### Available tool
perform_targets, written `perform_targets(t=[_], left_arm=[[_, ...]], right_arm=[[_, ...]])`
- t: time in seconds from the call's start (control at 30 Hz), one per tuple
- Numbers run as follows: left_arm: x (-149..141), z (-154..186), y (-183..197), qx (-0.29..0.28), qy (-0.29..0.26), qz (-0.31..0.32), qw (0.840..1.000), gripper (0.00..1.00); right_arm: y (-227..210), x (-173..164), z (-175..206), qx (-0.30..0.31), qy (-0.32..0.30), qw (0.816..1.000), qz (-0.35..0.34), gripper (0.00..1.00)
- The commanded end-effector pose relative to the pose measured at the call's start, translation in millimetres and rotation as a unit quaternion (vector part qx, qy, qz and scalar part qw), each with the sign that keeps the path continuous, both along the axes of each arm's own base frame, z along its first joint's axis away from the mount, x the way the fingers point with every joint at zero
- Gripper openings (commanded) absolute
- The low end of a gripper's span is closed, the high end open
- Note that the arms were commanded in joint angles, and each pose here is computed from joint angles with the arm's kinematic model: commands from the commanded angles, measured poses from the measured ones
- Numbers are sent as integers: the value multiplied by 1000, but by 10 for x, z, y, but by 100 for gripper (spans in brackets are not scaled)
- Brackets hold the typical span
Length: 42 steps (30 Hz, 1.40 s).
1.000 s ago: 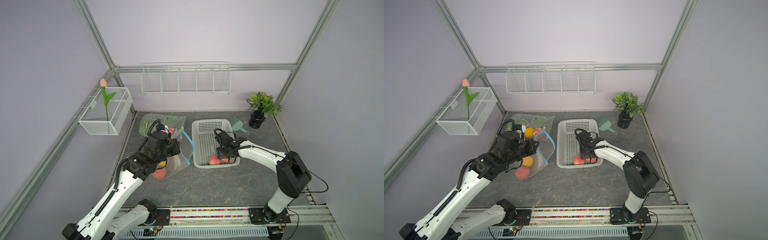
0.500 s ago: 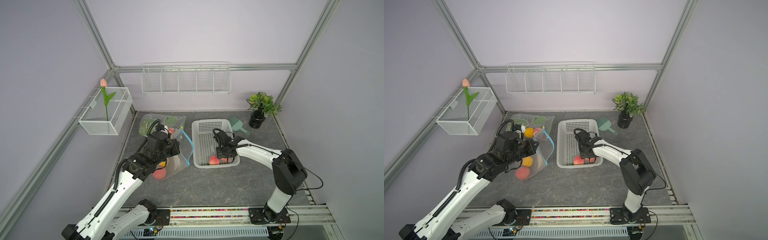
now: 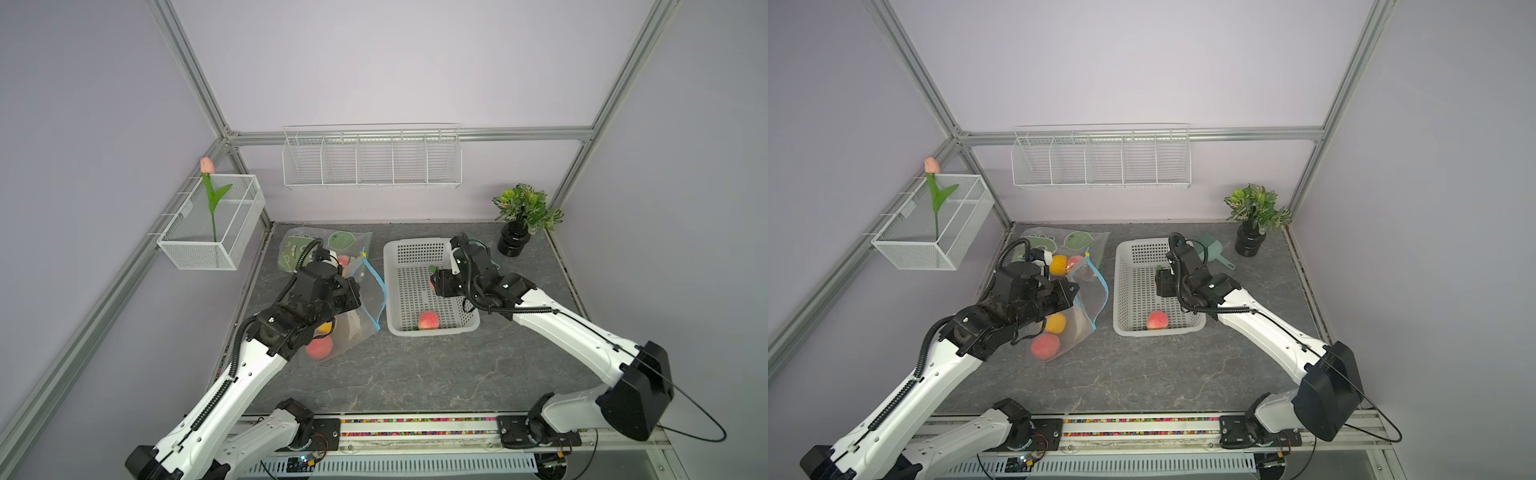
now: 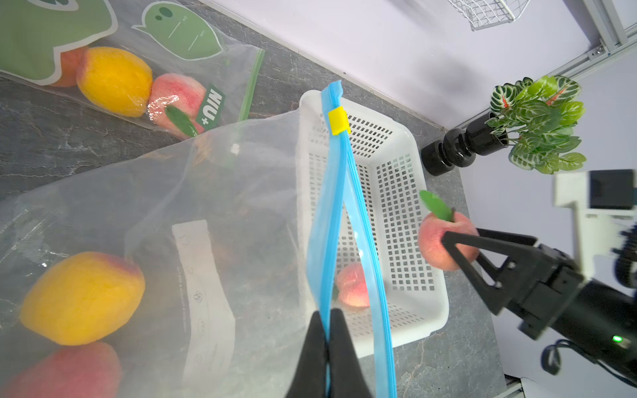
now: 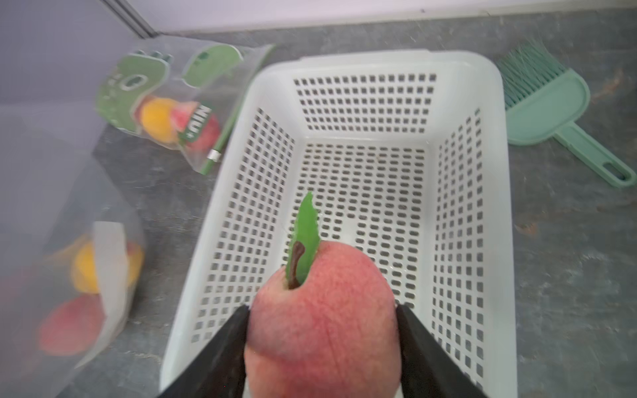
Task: Place the peach in a zip-top bag and seal the zipper
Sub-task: Pick up the peach from the basket, then place the peach in the zipper food storage bag.
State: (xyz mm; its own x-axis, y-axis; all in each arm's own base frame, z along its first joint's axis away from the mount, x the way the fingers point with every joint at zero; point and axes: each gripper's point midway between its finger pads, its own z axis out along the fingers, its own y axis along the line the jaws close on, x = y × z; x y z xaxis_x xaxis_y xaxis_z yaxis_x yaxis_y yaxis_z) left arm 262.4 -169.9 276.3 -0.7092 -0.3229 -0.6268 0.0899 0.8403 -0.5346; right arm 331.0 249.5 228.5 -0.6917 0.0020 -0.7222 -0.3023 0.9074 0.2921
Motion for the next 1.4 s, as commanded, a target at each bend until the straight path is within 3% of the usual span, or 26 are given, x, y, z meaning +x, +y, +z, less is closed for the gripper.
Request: perform_targets(t=[0.0, 0.27, 0.5, 0.8, 1.17, 1.37], left_arm=[[20, -8, -31, 1, -2, -5, 1000, 0], [35, -22, -64, -1, 1, -10, 1000, 0], [40, -6, -90, -6, 0, -14, 1000, 0], [11, 110, -112, -21, -13, -22, 999, 0], [-13, 194, -121, -39, -28, -25, 999, 0], [-14, 186, -127, -43, -27, -25, 998, 0]], right_arm=[[297, -49, 408, 62, -51, 994, 76, 64], [884, -264, 942, 139, -99, 963, 207, 64], [1355, -484, 1047, 159, -102, 939, 286, 64], [1652, -518, 721, 140, -62, 940, 304, 64], [1715, -510, 318, 107, -18, 949, 296, 65], [1737, -522, 256, 100, -11, 949, 299, 71]])
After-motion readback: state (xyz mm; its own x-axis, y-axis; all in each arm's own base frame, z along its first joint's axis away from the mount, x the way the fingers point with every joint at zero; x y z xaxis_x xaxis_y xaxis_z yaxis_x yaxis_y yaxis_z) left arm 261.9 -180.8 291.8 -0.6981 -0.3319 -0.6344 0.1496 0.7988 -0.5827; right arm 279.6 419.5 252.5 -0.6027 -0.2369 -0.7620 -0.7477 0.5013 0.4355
